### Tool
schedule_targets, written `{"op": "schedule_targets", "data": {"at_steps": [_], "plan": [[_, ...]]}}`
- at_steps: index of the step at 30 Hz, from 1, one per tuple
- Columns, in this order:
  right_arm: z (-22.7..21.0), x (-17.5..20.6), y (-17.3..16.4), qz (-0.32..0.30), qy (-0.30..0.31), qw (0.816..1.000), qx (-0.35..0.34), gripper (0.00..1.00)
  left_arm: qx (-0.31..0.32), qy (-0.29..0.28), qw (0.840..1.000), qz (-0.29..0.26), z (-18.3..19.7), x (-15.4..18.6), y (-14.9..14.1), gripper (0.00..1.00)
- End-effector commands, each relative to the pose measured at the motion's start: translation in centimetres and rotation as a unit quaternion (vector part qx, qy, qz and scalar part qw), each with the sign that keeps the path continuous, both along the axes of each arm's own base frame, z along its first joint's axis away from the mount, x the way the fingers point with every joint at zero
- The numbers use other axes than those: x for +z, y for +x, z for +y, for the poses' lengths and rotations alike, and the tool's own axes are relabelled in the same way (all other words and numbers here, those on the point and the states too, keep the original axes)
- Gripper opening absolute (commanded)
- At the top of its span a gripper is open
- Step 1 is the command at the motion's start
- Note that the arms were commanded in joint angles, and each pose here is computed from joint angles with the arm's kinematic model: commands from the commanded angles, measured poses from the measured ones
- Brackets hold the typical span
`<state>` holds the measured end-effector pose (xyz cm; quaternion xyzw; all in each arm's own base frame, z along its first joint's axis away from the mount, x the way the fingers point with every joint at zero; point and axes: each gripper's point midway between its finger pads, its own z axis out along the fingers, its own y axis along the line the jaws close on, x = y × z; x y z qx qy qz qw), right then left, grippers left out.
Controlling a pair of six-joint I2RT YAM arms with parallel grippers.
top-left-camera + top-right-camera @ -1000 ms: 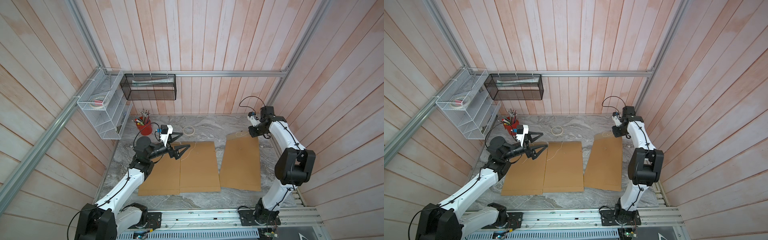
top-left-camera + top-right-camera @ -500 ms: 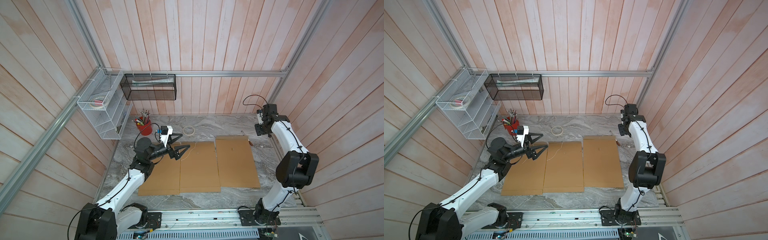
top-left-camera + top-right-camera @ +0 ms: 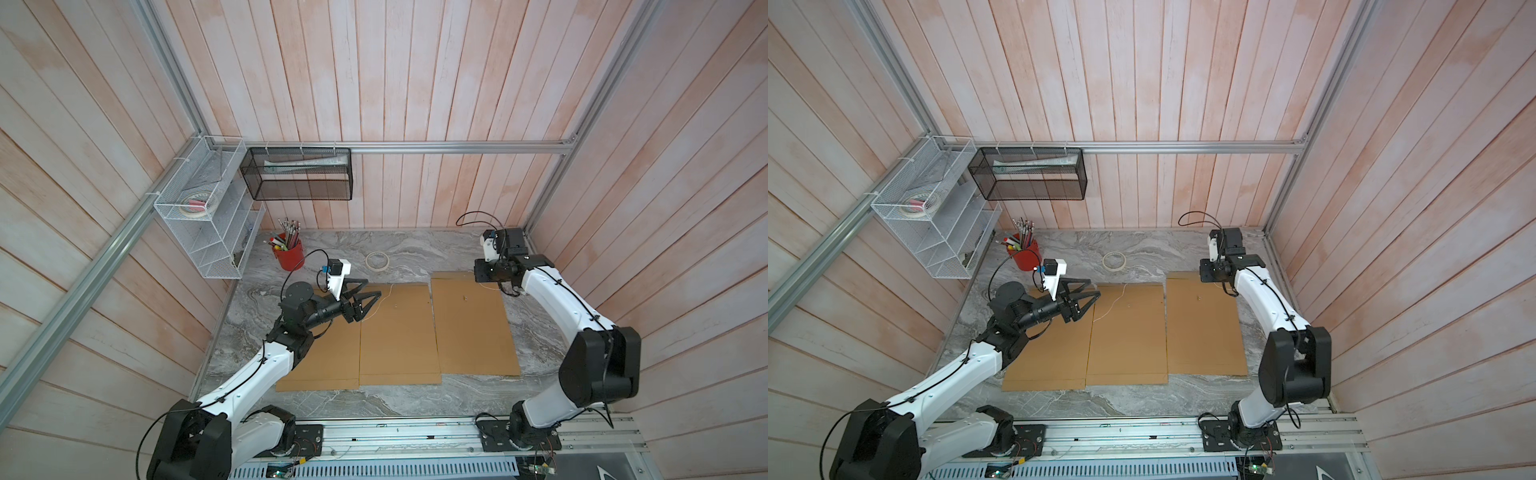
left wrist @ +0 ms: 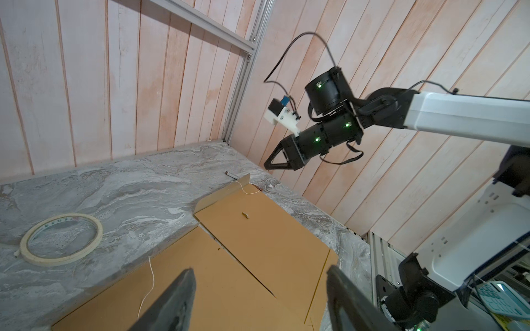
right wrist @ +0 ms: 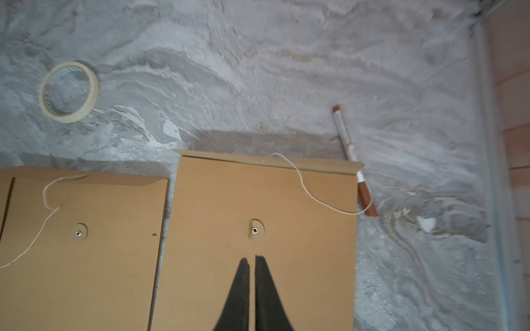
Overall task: Open the file bag
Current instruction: Place the file bag at the center of the board.
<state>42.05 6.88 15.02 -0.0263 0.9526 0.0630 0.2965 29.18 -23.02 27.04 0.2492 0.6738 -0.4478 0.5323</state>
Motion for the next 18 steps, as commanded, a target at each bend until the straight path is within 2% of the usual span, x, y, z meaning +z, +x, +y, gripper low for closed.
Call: {"op": "schedule_targets", "data": {"at_steps": [1,9,18], "plan": [[0.9,-2.6,2.5,0.000,0.048,0.999,-0.022,0.08,0.030,-0.004,1.000,0.003,0.7,-0.2,-0.1,0.74],[2.1,-7.4,6.5,0.028,0.052,0.998,-0.004,0.07,0.064,-0.001,0.998,0.007,1.9,-0.7,-0.4,0.74],[1.6,-10.5,7.9,0.049,0.026,0.998,-0.001,0.06,0.073,0.001,0.997,0.009,2.2,-0.9,-0.4,0.74]]}}
